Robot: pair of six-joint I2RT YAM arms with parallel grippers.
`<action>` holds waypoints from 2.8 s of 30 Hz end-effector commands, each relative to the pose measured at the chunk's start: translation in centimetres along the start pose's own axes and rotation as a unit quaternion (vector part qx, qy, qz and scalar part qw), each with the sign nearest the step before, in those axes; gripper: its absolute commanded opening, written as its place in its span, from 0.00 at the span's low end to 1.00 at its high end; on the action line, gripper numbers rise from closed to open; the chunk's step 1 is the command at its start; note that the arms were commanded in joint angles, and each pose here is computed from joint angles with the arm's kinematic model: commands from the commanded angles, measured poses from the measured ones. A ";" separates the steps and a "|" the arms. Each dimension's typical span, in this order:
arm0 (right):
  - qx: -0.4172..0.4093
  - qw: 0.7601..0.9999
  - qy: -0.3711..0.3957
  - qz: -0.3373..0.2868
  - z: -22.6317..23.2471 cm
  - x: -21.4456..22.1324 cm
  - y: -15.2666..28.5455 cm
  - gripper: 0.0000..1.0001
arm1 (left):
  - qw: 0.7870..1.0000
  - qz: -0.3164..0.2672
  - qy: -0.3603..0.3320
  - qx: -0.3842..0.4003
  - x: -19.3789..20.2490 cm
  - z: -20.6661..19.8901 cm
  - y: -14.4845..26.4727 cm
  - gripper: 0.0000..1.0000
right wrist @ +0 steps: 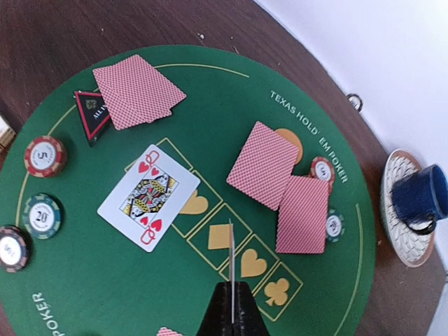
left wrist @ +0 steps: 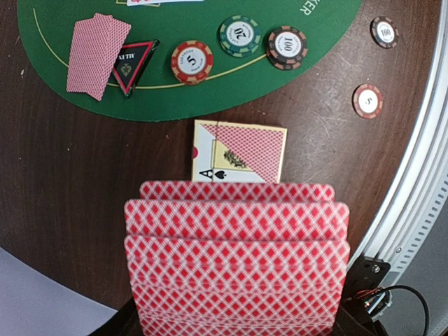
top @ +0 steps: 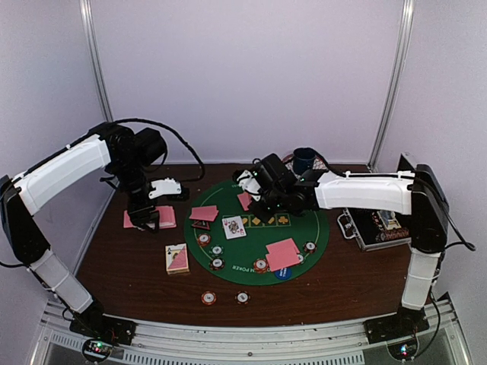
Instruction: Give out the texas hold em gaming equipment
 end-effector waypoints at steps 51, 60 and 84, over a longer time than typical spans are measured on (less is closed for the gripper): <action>0.140 0.966 0.216 0.018 5.4 2.8 -7.9 0.99 | 1.000 -0.012 0.010 -0.010 0.4 0.2 1.6 0.00; 0.132 0.979 0.154 0.005 4.6 1.7 -6.1 0.99 | 1.000 -0.012 0.010 -0.010 0.6 0.0 1.7 0.00; -0.084 0.938 -0.316 0.113 -3.7 6.6 -7.9 0.88 | 1.000 -0.011 0.011 -0.009 0.5 0.1 1.6 0.00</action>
Point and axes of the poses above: each gripper's point midway between its finger pads, its own y axis back along the fingers, its own z axis along the line the jaws close on, x = y × z, the point moved 6 cm from there along y, back along the fingers, and after that the axes turned 1 degree about y, right-handed, at the moved point
